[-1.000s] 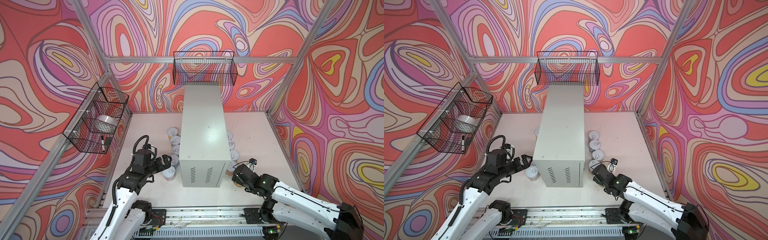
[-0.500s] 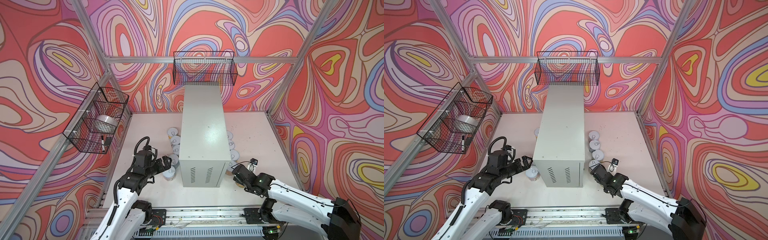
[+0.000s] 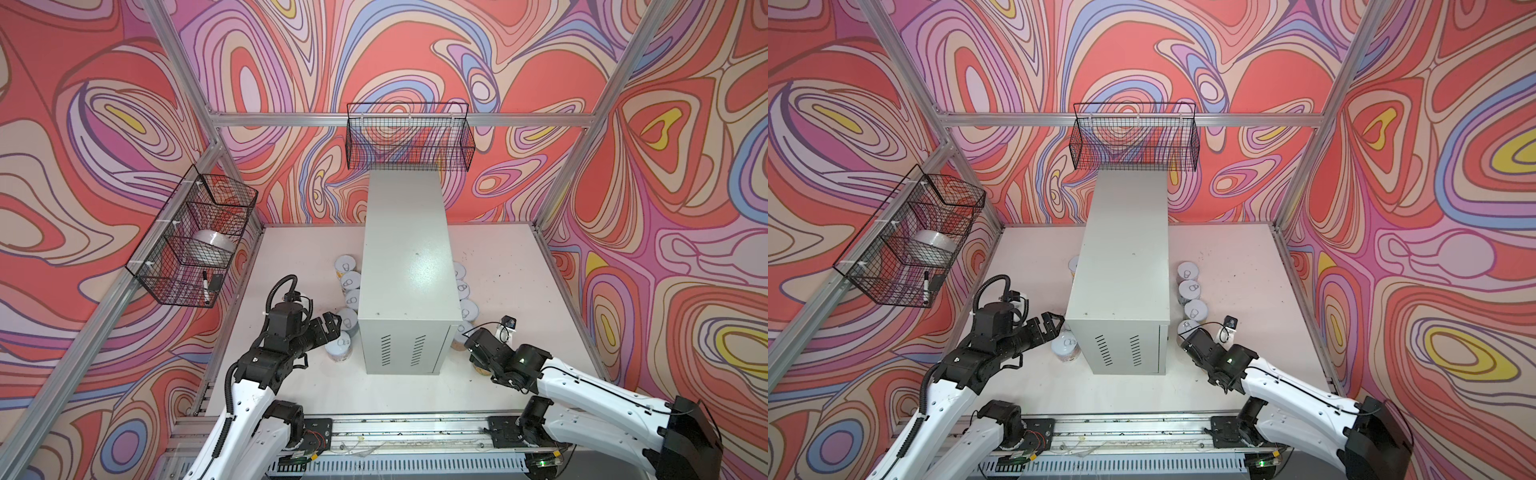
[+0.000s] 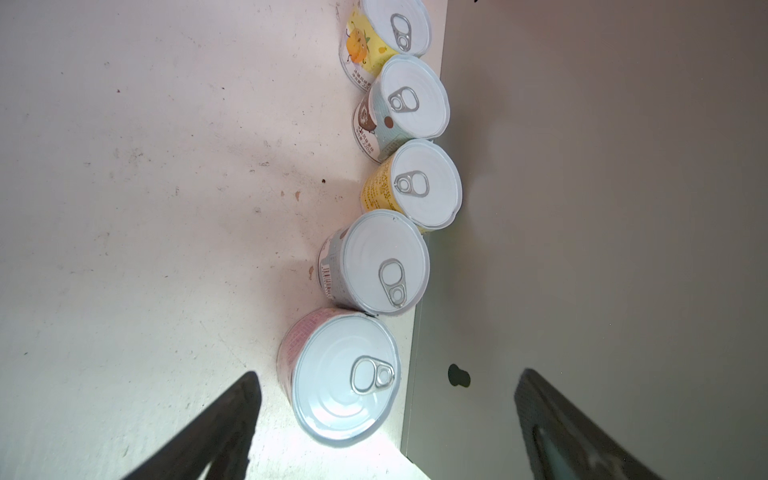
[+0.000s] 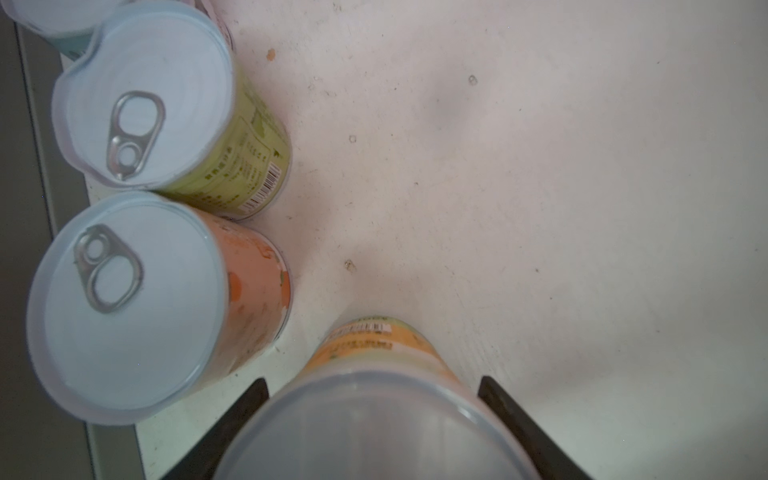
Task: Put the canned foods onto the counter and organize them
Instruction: 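Lift the tall can with the right gripper and carry it over the box top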
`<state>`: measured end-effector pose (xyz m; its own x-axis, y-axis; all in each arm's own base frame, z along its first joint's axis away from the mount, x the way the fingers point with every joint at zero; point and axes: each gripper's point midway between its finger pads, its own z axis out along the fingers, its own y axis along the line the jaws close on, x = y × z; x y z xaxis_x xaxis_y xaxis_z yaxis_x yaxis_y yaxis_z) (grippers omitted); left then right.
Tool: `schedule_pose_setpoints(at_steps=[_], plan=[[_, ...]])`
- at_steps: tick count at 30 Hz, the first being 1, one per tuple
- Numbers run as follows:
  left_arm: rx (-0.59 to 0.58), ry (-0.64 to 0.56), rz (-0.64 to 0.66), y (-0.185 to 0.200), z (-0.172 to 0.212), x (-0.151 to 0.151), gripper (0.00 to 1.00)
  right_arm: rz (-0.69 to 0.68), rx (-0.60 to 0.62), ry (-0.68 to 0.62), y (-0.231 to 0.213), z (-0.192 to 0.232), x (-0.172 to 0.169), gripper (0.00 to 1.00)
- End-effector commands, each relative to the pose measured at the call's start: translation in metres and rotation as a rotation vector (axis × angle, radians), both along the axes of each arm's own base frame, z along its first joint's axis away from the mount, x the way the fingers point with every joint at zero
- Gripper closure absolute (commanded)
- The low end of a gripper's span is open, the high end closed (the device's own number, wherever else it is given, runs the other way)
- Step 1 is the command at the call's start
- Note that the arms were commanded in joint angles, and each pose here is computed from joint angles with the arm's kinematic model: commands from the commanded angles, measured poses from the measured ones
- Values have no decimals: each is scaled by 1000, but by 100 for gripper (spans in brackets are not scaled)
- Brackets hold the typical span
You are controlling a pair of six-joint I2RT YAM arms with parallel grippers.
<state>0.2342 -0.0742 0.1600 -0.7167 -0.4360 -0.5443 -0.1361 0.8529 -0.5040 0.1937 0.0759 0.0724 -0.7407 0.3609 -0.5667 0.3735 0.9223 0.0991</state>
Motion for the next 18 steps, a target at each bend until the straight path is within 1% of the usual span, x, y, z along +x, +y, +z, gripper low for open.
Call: schedule_pose_setpoints(at_steps=[1, 6, 9, 12, 15, 18], plan=[[19, -42, -5, 1, 23, 5, 3, 50, 11, -109, 13, 52, 21, 100], [64, -75, -27, 1, 55, 17, 3, 118, -30, -191, 18, 113, 35, 100], [117, -100, -42, 4, 79, 26, 2, 143, -92, -225, 16, 154, 42, 100], [161, -153, -54, 8, 107, 35, 0, 151, -157, -247, 11, 190, 49, 100], [170, -178, -65, 7, 128, 42, 0, 161, -216, -252, 5, 214, 55, 100], [153, -219, -71, 3, 147, 48, 0, 174, -229, -287, 3, 244, 60, 100]])
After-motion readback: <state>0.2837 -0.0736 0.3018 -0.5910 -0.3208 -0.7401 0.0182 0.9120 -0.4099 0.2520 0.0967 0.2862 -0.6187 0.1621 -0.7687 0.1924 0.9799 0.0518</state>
